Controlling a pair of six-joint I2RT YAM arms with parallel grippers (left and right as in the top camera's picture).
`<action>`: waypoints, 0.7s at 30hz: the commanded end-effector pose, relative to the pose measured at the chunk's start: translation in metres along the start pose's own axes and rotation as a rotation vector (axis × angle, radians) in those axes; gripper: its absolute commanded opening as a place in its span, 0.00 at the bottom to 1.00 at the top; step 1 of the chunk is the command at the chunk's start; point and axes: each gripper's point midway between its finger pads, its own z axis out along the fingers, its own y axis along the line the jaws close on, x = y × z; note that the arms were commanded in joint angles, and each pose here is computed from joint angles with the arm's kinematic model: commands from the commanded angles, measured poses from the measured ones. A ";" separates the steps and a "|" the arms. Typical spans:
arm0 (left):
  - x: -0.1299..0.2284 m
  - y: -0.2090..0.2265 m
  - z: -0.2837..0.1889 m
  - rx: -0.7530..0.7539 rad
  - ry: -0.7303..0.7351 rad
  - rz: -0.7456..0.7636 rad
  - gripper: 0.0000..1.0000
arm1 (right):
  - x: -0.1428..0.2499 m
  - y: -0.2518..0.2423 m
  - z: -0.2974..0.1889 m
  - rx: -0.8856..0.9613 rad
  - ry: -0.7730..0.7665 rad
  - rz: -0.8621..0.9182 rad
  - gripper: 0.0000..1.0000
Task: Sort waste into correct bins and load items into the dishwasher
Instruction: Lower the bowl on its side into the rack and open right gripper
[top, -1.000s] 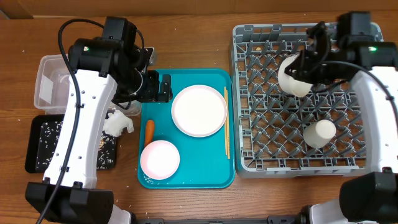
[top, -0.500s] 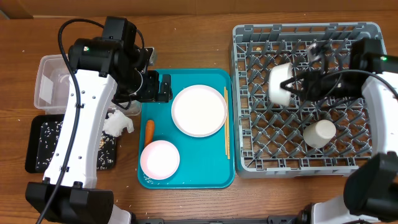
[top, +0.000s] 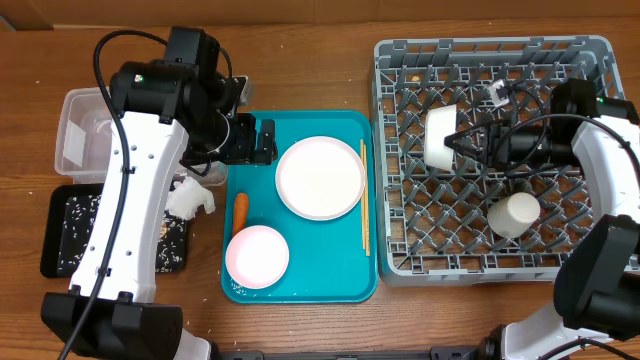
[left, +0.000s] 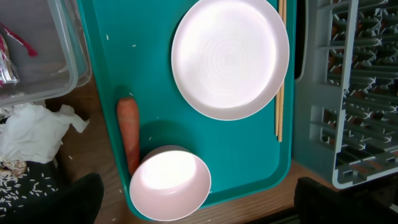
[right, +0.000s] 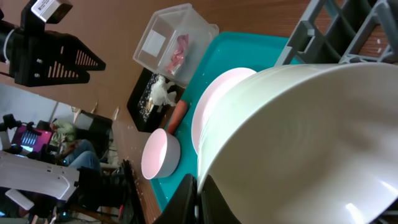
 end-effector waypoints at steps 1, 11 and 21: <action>-0.002 -0.003 -0.002 0.000 -0.007 0.016 1.00 | -0.003 -0.003 -0.008 0.013 -0.023 -0.024 0.04; -0.002 -0.003 -0.002 0.000 -0.007 0.016 1.00 | -0.007 -0.009 -0.021 0.019 -0.070 -0.004 0.04; -0.002 -0.003 -0.002 0.000 -0.008 0.016 1.00 | 0.002 -0.019 -0.020 0.023 -0.077 0.021 0.08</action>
